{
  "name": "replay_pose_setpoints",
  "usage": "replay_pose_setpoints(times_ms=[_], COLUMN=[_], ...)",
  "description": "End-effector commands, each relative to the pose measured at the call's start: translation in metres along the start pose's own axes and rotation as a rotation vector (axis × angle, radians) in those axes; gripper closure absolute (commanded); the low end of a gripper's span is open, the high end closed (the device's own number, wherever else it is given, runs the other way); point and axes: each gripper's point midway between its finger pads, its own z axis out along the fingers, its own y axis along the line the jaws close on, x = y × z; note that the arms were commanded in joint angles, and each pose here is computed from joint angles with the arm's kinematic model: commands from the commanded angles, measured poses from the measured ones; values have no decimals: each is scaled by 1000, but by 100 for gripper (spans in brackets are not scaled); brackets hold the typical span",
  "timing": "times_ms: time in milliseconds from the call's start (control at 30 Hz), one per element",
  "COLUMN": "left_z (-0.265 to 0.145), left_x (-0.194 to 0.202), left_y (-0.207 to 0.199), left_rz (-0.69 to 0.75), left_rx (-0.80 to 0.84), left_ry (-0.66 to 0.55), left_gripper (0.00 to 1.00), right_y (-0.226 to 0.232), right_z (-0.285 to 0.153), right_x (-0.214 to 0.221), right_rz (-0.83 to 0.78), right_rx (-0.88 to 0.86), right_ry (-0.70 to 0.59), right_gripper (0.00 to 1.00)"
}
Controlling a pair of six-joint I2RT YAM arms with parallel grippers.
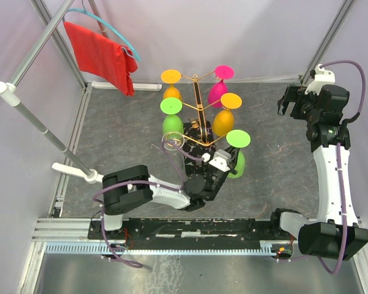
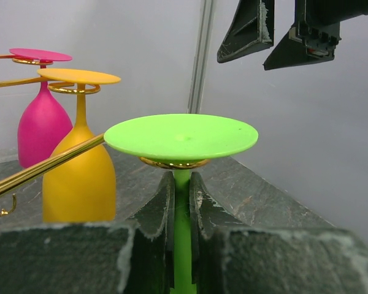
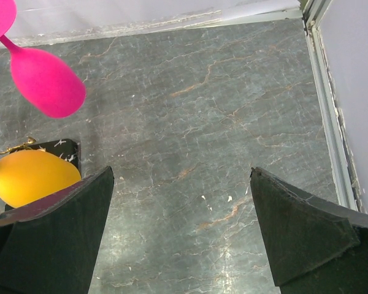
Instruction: Place the wine glass upside down on the wine glass rack
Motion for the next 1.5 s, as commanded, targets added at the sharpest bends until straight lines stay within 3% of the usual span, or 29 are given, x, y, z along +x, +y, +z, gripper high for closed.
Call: replay_pose_setpoints(times_ms=[0,133,233,467,633,933,1333,1467], left_z=[-9,-14,-18,-25,-29,-53,-99,-101], left_x=[-18,-22,-23,-25,-23,-18,-41,-44], left_y=[3,6,12,29,33,29,-26,-46], left_rz=[-43,-33,-29,-12,-14,-23,37,138], left_rx=[-36,-52,-80,-142,-151,-154,-23,57], left_ry=[-41,-43,-39,-30,-21,24,88,181], left_gripper=[96,94,86,46,29,23,17,14], right_y=[0,0,-1,0,0,1,5,7], right_z=[-5,-5,-5,-4,-3,-3,1,5], right_x=[-13,-13,-13,-11,-11,-11,-10,-14], right_rz=[-19,-19,-21,-18,-16,-11,12,29], right_rx=[-3,-2,1,-3,-2,-10,-29,-42], right_ry=[-52,-50,-52,-46,-45,-41,-13,-10], right_gripper=[0,0,0,0,0,0,0,0])
